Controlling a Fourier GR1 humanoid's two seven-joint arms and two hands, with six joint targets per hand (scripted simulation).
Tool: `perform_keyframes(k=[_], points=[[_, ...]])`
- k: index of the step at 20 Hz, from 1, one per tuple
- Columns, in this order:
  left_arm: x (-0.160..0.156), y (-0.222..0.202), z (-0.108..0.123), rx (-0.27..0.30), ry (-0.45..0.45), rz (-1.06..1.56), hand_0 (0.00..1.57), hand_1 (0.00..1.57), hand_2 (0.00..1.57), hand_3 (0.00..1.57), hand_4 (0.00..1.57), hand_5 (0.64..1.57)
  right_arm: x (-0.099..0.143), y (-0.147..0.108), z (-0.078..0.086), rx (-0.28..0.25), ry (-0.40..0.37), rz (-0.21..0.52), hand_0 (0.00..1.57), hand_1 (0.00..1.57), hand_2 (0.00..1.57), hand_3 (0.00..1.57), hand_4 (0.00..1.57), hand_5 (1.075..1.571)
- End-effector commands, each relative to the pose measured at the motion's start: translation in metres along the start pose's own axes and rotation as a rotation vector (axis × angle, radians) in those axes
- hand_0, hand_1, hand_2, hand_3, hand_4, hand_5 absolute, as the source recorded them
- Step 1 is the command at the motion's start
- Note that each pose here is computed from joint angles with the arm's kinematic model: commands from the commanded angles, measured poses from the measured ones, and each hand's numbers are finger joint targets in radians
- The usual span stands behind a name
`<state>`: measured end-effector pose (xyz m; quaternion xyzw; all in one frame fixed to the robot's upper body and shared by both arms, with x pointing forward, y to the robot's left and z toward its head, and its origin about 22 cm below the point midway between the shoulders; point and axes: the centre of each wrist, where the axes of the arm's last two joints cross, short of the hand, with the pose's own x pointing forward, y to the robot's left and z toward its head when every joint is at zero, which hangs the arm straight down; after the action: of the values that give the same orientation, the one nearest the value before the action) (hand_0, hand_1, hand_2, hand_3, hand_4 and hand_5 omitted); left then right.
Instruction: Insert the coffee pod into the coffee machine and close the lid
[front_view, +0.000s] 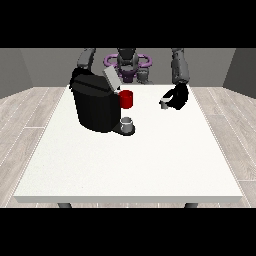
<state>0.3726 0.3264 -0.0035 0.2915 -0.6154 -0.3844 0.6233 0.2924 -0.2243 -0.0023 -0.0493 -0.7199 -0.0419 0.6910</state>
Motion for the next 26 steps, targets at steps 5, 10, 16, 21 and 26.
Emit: perform_keyframes(k=[5, 10, 16, 21, 26], points=[[0.043, 0.044, -0.028, -0.037, -0.135, 0.024, 1.29, 1.29, 1.36, 1.34, 0.56, 1.571, -0.02, -0.019, -0.003, -0.032, 0.059, -0.027, 0.0, 0.0, 0.0, 0.0, 0.46, 1.571], [0.068, 0.076, -0.042, -0.021, -0.194, 0.002, 1.25, 1.25, 1.33, 1.29, 0.57, 1.571, -0.017, -0.007, -0.005, -0.007, 0.041, -0.014, 0.0, 0.0, 0.0, 0.0, 0.47, 1.571], [0.101, 0.088, -0.057, 0.033, -0.184, 0.017, 1.25, 1.25, 1.33, 1.28, 0.54, 1.571, -0.006, 0.025, -0.007, 0.065, 0.016, -0.01, 0.0, 0.0, 0.0, 0.0, 0.49, 1.571], [0.101, 0.154, -0.055, 0.151, -0.172, 0.0, 1.01, 1.01, 1.2, 1.22, 0.54, 1.571, 0.017, 0.014, -0.013, 0.141, -0.021, -0.001, 0.0, 0.0, 0.0, 0.0, 0.5, 1.571], [0.142, 0.158, -0.069, 0.171, -0.193, 0.053, 1.21, 1.21, 1.25, 1.2, 0.51, 1.571, 0.019, 0.041, -0.01, 0.129, -0.085, -0.024, 0.0, 0.0, 0.0, 0.0, 0.52, 1.571]])
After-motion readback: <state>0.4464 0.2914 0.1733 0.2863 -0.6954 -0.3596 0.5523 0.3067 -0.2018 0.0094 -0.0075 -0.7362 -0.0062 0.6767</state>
